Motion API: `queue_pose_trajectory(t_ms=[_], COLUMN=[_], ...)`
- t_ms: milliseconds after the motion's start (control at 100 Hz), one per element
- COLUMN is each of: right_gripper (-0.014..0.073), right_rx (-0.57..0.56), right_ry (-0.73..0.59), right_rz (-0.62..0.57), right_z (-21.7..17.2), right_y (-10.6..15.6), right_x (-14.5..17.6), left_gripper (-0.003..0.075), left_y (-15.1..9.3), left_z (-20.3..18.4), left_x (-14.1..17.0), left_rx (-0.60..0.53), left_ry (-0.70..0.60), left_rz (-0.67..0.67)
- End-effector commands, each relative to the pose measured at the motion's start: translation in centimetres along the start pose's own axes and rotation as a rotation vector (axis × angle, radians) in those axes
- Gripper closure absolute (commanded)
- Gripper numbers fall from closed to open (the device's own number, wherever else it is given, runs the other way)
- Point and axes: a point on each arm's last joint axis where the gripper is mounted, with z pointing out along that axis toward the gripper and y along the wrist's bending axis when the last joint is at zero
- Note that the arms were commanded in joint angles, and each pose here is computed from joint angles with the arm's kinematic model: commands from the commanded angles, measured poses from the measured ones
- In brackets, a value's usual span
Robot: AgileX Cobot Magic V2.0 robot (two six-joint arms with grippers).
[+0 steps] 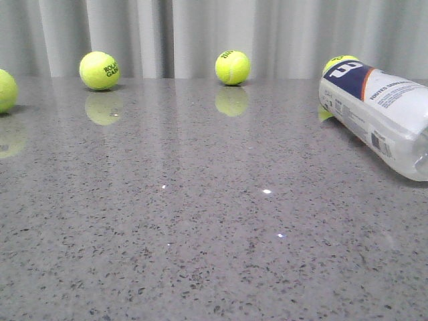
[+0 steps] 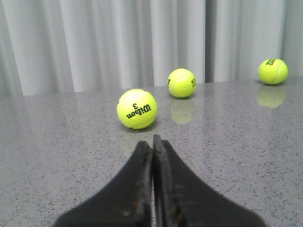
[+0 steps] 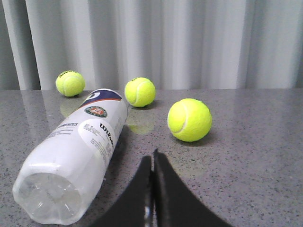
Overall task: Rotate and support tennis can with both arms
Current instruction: 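Lower the right gripper over the lying Wilson tennis can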
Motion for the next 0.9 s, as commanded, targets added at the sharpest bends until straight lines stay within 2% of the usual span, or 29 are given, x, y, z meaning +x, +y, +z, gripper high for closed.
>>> queue_pose_trajectory(t_ms=[0, 330, 500, 710, 890], right_gripper=[0.0664, 0.0664, 0.0664, 0.0664, 0.0664], right_rx=[-0.002, -0.004, -0.005, -0.005, -0.007], right_ry=[-0.136, -0.227, -0.196, -0.092, 0.132], right_rz=[-0.002, -0.002, -0.002, -0.001, 0.014], right_z=[-0.3, -0.5, -0.9, -0.9, 1.0], right_y=[0.0, 0.1, 0.2, 0.5, 0.7], right_x=[-1.7, -2.7, -5.2, -10.4, -14.6], left_gripper=[0.0741, 0.0741, 0.0741, 0.0741, 0.0741], left_y=[-0.1, -0.1, -0.1, -0.1, -0.1], left_z=[-0.2, -0.2, -0.2, -0.2, -0.2], left_x=[0.6, 0.6, 0.6, 0.6, 0.6], left_rx=[0.004, 0.004, 0.004, 0.004, 0.004], left_ry=[-0.078, -0.078, -0.078, -0.078, -0.078], left_rz=[-0.009, -0.009, -0.009, -0.009, -0.009])
